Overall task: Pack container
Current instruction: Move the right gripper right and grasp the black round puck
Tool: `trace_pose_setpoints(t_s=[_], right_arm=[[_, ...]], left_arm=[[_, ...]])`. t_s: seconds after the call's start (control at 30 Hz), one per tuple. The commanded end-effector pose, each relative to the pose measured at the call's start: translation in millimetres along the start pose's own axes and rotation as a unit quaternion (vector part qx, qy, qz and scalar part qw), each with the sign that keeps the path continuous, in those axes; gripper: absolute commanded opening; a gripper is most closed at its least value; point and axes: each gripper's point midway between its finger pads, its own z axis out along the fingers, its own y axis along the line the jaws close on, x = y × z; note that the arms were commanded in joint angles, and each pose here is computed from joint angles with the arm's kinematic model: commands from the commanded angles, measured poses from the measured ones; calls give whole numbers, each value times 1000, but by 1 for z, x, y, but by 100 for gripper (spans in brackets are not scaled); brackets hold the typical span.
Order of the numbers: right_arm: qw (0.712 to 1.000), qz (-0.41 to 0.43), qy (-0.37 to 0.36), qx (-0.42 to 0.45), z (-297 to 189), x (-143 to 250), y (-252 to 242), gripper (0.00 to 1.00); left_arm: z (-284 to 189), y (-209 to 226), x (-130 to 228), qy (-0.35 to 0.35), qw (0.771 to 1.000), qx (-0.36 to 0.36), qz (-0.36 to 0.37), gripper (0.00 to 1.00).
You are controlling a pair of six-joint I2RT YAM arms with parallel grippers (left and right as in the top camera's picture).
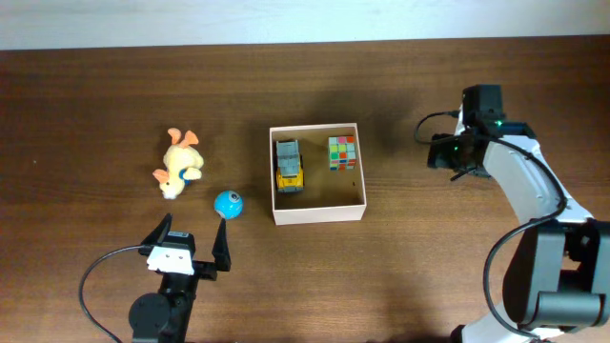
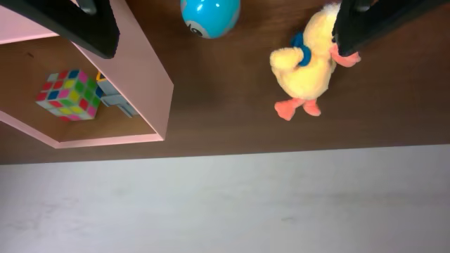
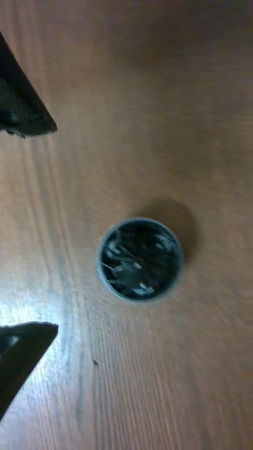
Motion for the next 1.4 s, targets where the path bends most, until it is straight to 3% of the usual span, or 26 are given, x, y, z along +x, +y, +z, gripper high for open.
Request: trace_pose_setpoints(t_s=[0.0,0.17,0.47,1.37], right_arm=[[1000,4,-1,9,6,-1,-11,84],[1000,-2,-2,8,19,-4,-14,90],[1000,-24,-16,12,39,-14,-14,91],[1000,-7,-7,11,76,-14,-43,82]], left_arm=[[0,0,1,-1,1000,1,8,99],[0,0,1,-2,1000,1,8,99],[0,0,1,-2,1000,1,8,99],[0,0,1,-2,1000,1,8,99]])
